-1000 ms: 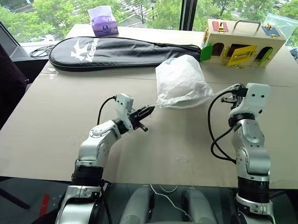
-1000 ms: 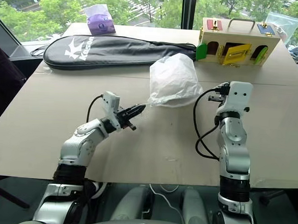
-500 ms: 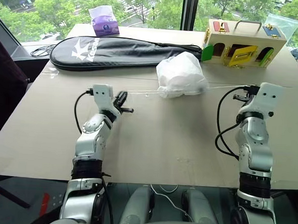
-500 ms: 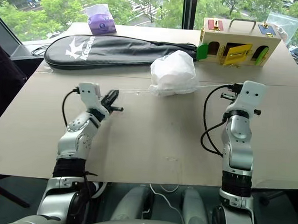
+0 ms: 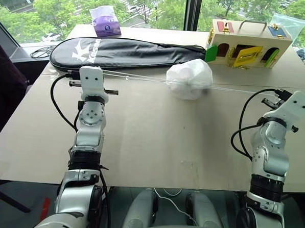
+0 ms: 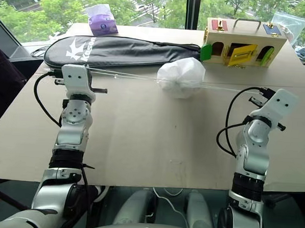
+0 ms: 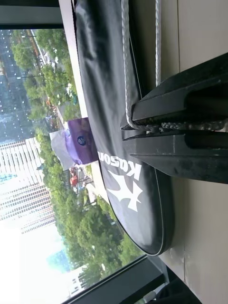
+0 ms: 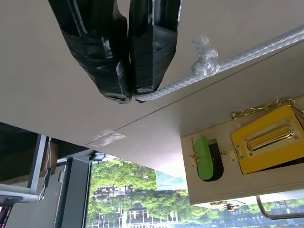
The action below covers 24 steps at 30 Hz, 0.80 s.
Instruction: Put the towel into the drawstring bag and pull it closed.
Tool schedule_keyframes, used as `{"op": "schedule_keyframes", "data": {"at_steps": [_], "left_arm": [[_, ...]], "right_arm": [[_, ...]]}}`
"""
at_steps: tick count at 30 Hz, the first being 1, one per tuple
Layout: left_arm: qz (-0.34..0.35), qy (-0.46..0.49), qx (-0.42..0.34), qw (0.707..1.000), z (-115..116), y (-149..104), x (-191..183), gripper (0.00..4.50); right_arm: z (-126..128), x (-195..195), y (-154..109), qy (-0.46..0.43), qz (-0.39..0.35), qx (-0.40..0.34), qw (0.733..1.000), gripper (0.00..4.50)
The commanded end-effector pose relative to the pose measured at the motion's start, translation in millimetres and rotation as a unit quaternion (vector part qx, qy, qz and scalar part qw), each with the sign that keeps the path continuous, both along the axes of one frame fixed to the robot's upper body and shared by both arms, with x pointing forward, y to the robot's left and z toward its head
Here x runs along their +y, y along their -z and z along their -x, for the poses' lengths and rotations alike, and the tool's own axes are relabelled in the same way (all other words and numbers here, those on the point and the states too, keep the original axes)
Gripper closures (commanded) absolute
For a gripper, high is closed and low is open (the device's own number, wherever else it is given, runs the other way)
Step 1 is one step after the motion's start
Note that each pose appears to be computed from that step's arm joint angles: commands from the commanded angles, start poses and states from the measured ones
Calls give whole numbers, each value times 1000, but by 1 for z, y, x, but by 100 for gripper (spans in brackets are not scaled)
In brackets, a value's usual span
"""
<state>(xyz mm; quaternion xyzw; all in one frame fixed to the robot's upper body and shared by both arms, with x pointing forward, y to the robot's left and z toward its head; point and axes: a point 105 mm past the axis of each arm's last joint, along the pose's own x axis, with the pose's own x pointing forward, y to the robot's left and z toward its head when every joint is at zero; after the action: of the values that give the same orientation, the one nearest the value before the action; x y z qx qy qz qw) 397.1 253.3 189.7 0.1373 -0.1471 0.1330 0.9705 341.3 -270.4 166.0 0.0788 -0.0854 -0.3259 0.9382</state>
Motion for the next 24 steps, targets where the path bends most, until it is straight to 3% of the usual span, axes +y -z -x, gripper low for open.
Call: {"op": "schedule_keyframes", "data": {"at_steps": [1, 4, 6, 7, 8, 10, 12, 13, 16, 19, 24], "left_arm": [[66, -15, 23, 997, 4, 11, 40, 441], [36, 182, 64, 981, -3, 22, -30, 441], [44, 292, 92, 951, 5, 29, -65, 441], [38, 337, 109, 934, 11, 33, -76, 441], [34, 375, 128, 918, 18, 37, -85, 376], [20, 440, 182, 879, 33, 51, -95, 299], [-12, 477, 252, 842, 51, 69, -92, 198], [-26, 484, 275, 830, 58, 74, -81, 170], [-32, 489, 293, 821, 66, 71, -61, 42], [-36, 482, 311, 819, 71, 66, -34, 42], [-44, 507, 351, 786, 98, 82, -26, 42]], "right_arm": [[28, -69, -17, 83, 7, -33, 996, 450], [-10, -4, -30, -149, 51, -40, 987, 450], [-15, 37, -28, -289, 74, -29, 954, 450], [-11, 59, -25, -370, 83, -21, 925, 450], [-4, 75, -21, -434, 99, -9, 896, 381], [12, 89, -3, -517, 145, 43, 843, 305], [30, 86, 20, -564, 173, 106, 800, 201], [42, 81, 31, -592, 179, 139, 773, 171], [64, 70, 46, -633, 199, 194, 722, 42], [72, 38, 50, -626, 230, 217, 713, 42], [76, 23, 43, -640, 196, 175, 722, 42]]}}
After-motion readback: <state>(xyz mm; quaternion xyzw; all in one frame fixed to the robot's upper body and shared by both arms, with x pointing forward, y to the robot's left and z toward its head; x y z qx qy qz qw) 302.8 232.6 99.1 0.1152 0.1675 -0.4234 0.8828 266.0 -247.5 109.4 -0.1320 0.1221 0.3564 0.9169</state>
